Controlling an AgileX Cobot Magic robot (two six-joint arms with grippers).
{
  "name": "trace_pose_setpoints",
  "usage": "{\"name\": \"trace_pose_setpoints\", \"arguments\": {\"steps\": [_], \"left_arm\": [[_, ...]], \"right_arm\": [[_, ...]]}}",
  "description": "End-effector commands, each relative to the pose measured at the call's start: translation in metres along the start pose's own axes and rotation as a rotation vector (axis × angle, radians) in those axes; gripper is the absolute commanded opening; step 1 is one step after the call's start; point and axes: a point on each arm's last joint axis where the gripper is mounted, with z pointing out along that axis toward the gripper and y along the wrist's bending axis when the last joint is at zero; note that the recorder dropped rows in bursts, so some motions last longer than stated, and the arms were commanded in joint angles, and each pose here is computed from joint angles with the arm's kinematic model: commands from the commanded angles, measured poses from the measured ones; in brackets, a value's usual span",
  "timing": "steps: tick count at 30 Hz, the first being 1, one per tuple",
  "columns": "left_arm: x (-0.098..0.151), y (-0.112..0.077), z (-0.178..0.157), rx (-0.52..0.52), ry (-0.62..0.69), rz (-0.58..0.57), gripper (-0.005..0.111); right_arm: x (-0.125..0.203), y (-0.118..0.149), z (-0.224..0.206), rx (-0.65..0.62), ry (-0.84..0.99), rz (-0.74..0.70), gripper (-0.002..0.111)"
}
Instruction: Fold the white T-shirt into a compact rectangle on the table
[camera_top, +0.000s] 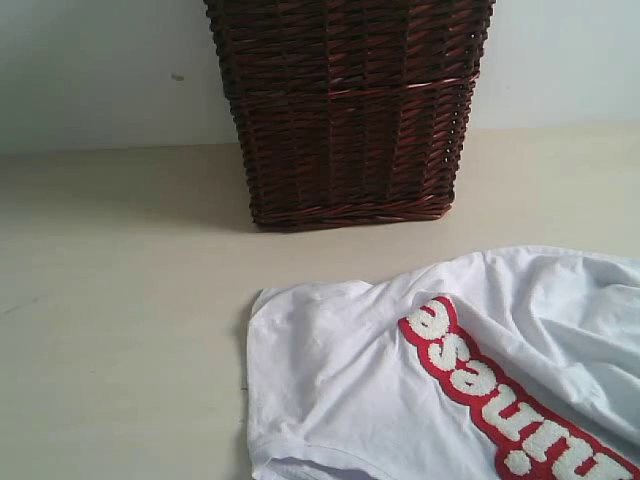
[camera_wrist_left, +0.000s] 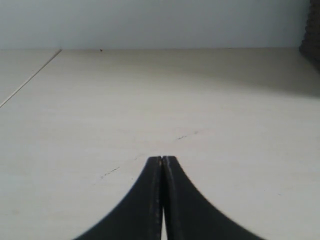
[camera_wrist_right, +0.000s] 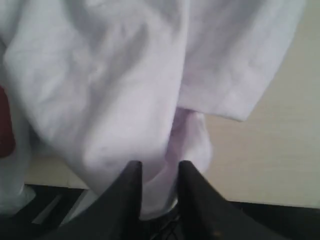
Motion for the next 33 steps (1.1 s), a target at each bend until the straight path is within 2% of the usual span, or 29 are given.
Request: {"name": "trace_pose_setpoints", "arguments": {"steps": [1, 7, 11, 14, 20, 23, 28, 33], "left_arm": [[-0.001, 0.0, 0.0, -0.001, -0.011, -0.004, 0.0], [-0.001, 0.0, 0.0, -0.001, -0.011, -0.004, 0.0], [-0.001, 0.0, 0.0, -0.001, -0.011, -0.004, 0.0], [-0.001, 0.0, 0.0, -0.001, -0.011, -0.004, 0.0], [-0.001, 0.0, 0.0, -0.001, -0.011, -0.004, 0.0], [-0.001, 0.0, 0.0, -0.001, -0.011, -0.004, 0.0], [-0.001, 0.0, 0.0, -0.001, -0.011, -0.004, 0.0], [-0.001, 0.0, 0.0, -0.001, -0.011, -0.004, 0.0]], "right_arm": [[-0.011, -0.003, -0.004, 0.066, -0.126, 0.04, 0.052], [-0.029, 0.008, -0.019, 0.06, -0.352, 0.125, 0.051], [-0.035, 0.017, -0.018, -0.065, -0.426, 0.122, 0.046], [-0.04, 0.02, -0.005, -0.126, -0.463, 0.038, 0.038], [-0.06, 0.018, 0.04, -0.111, -0.377, -0.076, 0.001], [-0.074, 0.022, 0.066, -0.093, -0.305, -0.133, 0.0], [-0.098, 0.06, 0.11, -0.183, -0.21, -0.248, 0.0], [-0.107, 0.091, 0.14, -0.175, -0.141, -0.314, 0.0]]}}
